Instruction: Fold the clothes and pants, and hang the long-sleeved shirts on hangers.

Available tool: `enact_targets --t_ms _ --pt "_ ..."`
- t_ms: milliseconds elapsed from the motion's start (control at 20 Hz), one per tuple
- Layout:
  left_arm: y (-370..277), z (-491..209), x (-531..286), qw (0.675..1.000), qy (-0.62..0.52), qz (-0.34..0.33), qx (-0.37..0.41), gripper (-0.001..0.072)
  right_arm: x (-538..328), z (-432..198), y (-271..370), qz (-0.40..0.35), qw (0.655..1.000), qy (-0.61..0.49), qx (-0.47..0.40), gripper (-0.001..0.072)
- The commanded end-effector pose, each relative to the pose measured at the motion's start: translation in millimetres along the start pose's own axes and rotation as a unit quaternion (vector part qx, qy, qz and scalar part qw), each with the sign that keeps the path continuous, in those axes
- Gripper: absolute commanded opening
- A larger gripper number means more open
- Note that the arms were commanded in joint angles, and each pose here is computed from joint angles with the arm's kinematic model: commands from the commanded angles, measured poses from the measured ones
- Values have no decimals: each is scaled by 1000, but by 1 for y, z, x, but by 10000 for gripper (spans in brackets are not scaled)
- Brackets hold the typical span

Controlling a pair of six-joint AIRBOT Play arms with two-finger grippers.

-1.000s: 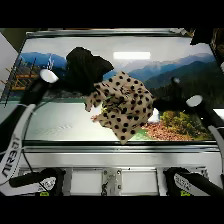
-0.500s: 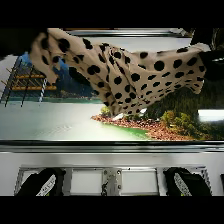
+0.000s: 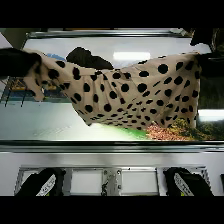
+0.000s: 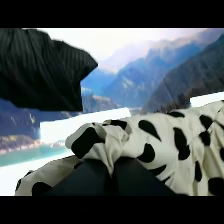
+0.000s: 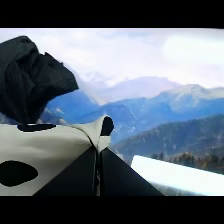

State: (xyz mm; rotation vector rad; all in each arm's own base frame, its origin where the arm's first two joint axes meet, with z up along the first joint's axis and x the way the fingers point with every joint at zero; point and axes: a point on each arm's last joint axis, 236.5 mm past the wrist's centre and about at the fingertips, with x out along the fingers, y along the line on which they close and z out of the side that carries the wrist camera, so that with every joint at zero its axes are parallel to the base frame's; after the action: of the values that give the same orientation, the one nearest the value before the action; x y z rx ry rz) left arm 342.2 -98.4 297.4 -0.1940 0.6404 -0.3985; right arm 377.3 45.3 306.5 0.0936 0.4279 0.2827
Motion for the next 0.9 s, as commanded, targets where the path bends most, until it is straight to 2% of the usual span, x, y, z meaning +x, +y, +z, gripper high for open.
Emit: enact_targets --t_ms 0,50,100,150,250,400,550,600,650,850 --pt "43 -58 85 994 90 17 -54 11 67 -1 -68 -77 997 -7 -6 41" --pt "59 -74 108 991 110 25 -73 11 82 -8 -80 -88 996 4 -6 276" --pt "73 -89 124 987 130 32 -90 11 92 -20 -86 -87 996 23 0 565" --pt "84 -107 138 981 157 38 -104 11 96 -36 -87 -82 995 54 6 647" --pt "106 -147 156 966 213 48 -134 11 91 -76 -87 -69 989 131 19 493" --pt "126 -196 165 948 266 59 -164 11 73 -163 -91 -59 965 247 62 494" --pt "140 -229 163 937 288 68 -184 11 49 -278 -86 -69 919 352 164 500" --pt "144 -236 161 934 293 71 -191 11 41 -313 -81 -72 902 380 193 573" --pt "146 -243 160 931 298 73 -197 11 32 -349 -73 -73 882 412 218 708" --pt "149 -248 159 931 301 73 -195 11 11 -430 -29 -39 827 478 293 714"
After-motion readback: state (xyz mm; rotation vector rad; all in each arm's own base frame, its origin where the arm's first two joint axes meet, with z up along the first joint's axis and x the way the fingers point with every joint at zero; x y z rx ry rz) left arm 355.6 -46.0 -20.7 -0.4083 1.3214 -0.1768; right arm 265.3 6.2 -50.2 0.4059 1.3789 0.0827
